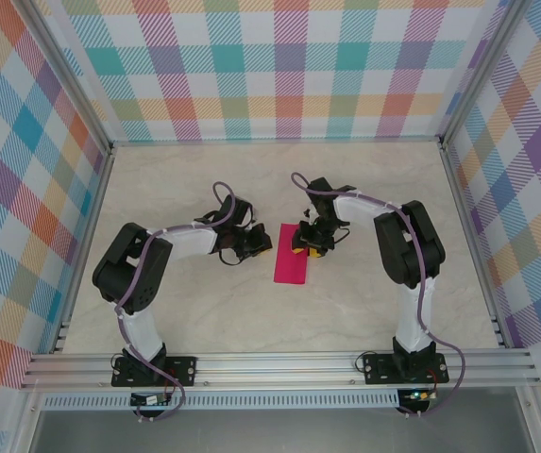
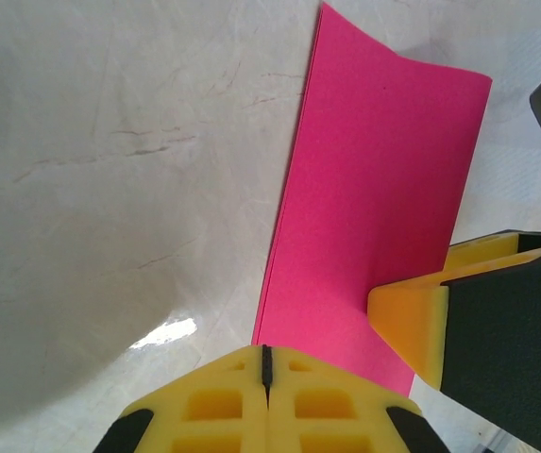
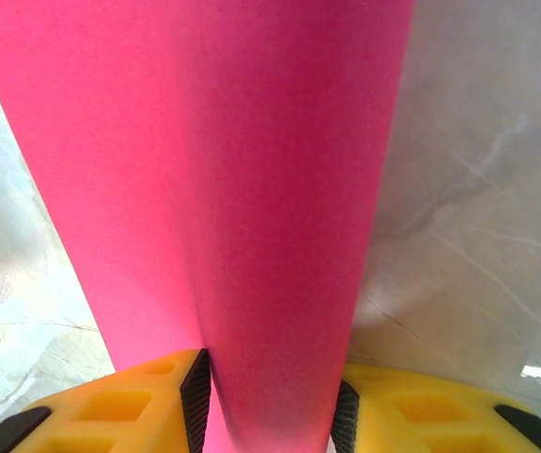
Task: Fold a paper plane with a square sheet of paper (pick it up from the middle)
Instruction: Hold the square sheet of paper at the center of the table.
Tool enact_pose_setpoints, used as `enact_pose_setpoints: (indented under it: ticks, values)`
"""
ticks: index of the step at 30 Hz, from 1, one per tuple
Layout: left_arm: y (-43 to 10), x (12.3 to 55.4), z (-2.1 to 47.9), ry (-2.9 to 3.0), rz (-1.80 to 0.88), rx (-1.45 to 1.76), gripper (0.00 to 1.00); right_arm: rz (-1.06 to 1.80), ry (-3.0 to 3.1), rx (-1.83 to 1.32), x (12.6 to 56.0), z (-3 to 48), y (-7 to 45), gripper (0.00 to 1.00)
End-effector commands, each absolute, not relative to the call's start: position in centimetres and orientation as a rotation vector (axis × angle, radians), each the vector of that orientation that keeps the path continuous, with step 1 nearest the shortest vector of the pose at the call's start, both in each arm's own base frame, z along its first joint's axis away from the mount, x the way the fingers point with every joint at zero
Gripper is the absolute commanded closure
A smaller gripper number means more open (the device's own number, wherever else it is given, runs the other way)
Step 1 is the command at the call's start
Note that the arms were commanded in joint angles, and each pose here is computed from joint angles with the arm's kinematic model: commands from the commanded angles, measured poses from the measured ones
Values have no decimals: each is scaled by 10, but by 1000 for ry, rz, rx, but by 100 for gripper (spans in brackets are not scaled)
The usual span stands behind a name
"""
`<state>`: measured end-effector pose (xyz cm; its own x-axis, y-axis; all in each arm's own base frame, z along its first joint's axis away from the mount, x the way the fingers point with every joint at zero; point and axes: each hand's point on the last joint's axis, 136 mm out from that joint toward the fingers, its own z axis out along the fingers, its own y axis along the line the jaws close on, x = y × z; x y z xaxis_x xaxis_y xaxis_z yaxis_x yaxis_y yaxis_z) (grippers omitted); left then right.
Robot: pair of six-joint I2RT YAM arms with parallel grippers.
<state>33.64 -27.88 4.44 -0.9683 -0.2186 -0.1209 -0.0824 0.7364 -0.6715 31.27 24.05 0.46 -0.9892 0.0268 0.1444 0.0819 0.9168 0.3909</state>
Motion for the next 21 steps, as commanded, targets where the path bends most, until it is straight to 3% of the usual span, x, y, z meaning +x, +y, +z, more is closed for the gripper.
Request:
enact_pose_setpoints:
  ticks: [1, 21]
  values:
    - [-288, 345, 54, 2713, -1108, -195, 100, -190, -2876, -111, 276, -85, 194, 57]
    - [-302, 336, 51, 2738, -1154, -135, 100, -166, -2844, -167, 274, -92, 194, 55]
